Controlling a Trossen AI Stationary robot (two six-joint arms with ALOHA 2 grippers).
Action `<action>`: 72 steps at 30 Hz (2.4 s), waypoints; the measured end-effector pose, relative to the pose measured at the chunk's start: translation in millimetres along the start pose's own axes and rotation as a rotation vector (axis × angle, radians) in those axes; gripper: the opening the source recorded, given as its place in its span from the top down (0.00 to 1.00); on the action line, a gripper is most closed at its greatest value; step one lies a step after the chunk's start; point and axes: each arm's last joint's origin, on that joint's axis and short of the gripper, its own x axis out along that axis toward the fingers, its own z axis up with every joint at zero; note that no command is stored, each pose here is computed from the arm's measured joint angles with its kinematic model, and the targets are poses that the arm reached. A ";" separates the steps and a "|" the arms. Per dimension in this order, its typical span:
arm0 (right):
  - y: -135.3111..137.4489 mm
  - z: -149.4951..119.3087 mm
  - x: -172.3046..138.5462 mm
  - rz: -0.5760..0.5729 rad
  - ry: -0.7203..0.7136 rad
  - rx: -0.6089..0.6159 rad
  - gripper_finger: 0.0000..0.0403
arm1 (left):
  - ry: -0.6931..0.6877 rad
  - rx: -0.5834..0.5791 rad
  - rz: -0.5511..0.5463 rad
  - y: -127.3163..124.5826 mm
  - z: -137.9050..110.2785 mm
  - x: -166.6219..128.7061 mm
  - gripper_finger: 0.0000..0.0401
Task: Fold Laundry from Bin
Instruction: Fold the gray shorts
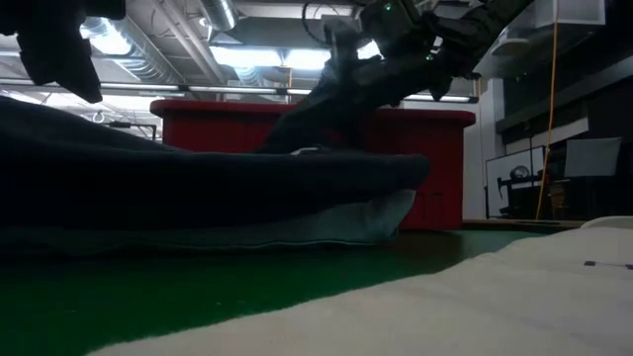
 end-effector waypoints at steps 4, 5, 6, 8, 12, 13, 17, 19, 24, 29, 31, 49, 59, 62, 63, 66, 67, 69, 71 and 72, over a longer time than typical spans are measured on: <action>14.7 -11.2 3.9 0.116 0.085 -0.108 0.97 | -0.008 -0.008 -0.016 -1.6 0.8 0.0 0.74; 18.7 -14.5 4.8 0.144 0.104 -0.132 0.97 | -0.010 -0.008 -0.015 -1.7 0.9 0.0 0.74; 22.6 -17.8 5.7 0.169 0.123 -0.158 0.96 | -0.016 -0.008 -0.012 -1.6 1.1 0.0 0.74; 30.9 -24.4 7.3 0.225 0.156 -0.213 0.97 | -0.043 -0.016 -0.001 -1.4 1.9 0.0 0.74; 46.3 -37.1 9.7 0.324 0.204 -0.322 0.99 | -0.123 -0.030 0.013 -2.5 5.0 -0.3 0.74; 49.8 -40.0 10.0 0.348 0.214 -0.348 0.99 | -0.142 -0.034 0.016 -2.8 5.8 -0.4 0.74; 60.7 -50.3 10.2 0.455 0.267 -0.424 0.97 | -0.183 -0.046 0.017 -3.9 7.6 -0.7 0.74; 63.6 -56.7 10.2 0.479 0.306 -0.447 0.96 | -0.185 -0.045 0.018 -3.9 7.6 -0.7 0.74; 59.7 -75.4 9.0 0.397 0.434 -0.495 0.96 | -0.192 -0.046 0.021 -3.8 7.8 -0.7 0.74; 52.2 -85.3 7.1 0.229 0.503 -0.506 0.96 | -0.278 -0.091 0.038 -4.5 11.5 -1.2 0.74; 50.5 -85.5 6.6 0.209 0.510 -0.503 0.96 | -0.328 -0.129 0.061 -3.0 15.1 -0.6 0.74; 49.8 -86.1 6.3 0.216 0.514 -0.551 0.96 | -0.160 -0.475 0.187 42.4 60.4 27.7 0.74; 48.1 -85.6 6.7 0.170 0.496 -0.611 0.96 | -0.028 -0.565 0.215 55.6 69.1 46.2 0.74; 47.9 -85.4 6.8 0.158 0.491 -0.615 0.96 | -0.020 -0.580 0.228 58.1 70.5 48.9 0.74; 47.8 -85.2 6.9 0.154 0.489 -0.616 0.96 | -0.019 -0.585 0.231 59.0 70.9 49.0 0.74; 47.8 -85.2 6.9 0.154 0.489 -0.616 0.96 | 0.000 -0.617 0.264 63.1 69.3 48.6 0.74; 47.8 -85.2 6.9 0.154 0.489 -0.616 0.96 | 0.019 -0.628 0.270 64.3 68.2 48.4 0.74; 47.9 -85.1 6.8 0.154 0.488 -0.617 0.96 | 0.054 -0.648 0.264 65.3 67.2 48.4 0.74; 47.9 -85.1 6.8 0.154 0.488 -0.617 0.96 | 0.068 -0.655 0.232 63.6 67.9 48.8 0.74; 47.9 -85.1 6.8 0.154 0.488 -0.617 0.96 | 0.067 -0.658 0.215 62.5 68.9 49.1 0.74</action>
